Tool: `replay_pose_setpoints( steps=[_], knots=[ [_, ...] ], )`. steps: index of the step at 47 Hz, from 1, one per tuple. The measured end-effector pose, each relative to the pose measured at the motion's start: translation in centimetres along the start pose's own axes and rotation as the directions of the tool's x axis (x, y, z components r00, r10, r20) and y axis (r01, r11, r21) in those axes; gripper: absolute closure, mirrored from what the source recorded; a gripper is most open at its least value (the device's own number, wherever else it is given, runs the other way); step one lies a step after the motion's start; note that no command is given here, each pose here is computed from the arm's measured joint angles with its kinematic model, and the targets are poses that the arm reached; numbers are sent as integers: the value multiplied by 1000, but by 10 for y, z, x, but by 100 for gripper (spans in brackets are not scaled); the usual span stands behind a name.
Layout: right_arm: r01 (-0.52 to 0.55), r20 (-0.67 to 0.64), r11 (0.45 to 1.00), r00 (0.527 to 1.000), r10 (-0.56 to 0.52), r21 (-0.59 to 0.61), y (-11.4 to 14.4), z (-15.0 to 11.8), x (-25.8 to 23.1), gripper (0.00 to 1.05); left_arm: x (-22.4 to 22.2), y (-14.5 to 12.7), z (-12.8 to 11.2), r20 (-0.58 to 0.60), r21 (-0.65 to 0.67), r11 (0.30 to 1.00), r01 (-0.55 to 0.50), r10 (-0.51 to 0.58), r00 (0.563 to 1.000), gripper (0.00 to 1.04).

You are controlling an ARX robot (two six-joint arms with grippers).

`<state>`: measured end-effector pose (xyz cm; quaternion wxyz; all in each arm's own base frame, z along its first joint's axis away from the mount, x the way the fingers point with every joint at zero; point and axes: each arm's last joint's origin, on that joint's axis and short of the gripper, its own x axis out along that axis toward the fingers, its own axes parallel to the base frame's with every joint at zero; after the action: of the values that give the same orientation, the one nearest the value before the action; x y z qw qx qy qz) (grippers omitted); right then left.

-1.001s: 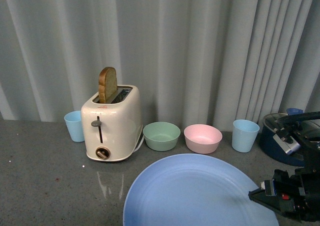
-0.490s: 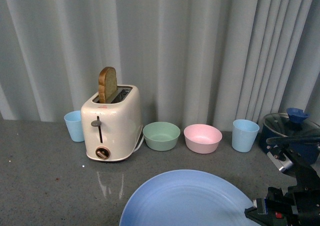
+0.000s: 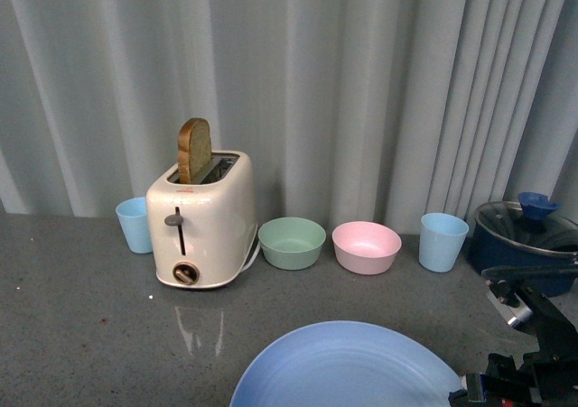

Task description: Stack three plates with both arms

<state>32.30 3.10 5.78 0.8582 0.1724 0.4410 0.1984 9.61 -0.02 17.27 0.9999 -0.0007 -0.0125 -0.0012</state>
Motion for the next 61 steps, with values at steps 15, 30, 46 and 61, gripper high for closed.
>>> replay_pose_setpoints(
  steps=[15, 30, 46, 61],
  knots=[
    [7, -11, 1000, 1000, -7, 12, -3, -2, 1, 77, 0, 0, 0, 0, 0, 1000, 0, 0, 1000, 7],
    [20, 10, 1000, 1000, -20, 23, -7, 5, -13, 30, 0, 0, 0, 0, 0, 1000, 0, 0, 1000, 7],
    [66, 133, 997, 989, -70, 36, -13, 10, -79, 7, 0, 0, 0, 0, 0, 1000, 0, 0, 1000, 7],
    [265, 407, 964, 883, -234, -20, 14, 28, -166, 7, 0, 0, 0, 0, 0, 1000, 0, 0, 1000, 7]
  ],
)
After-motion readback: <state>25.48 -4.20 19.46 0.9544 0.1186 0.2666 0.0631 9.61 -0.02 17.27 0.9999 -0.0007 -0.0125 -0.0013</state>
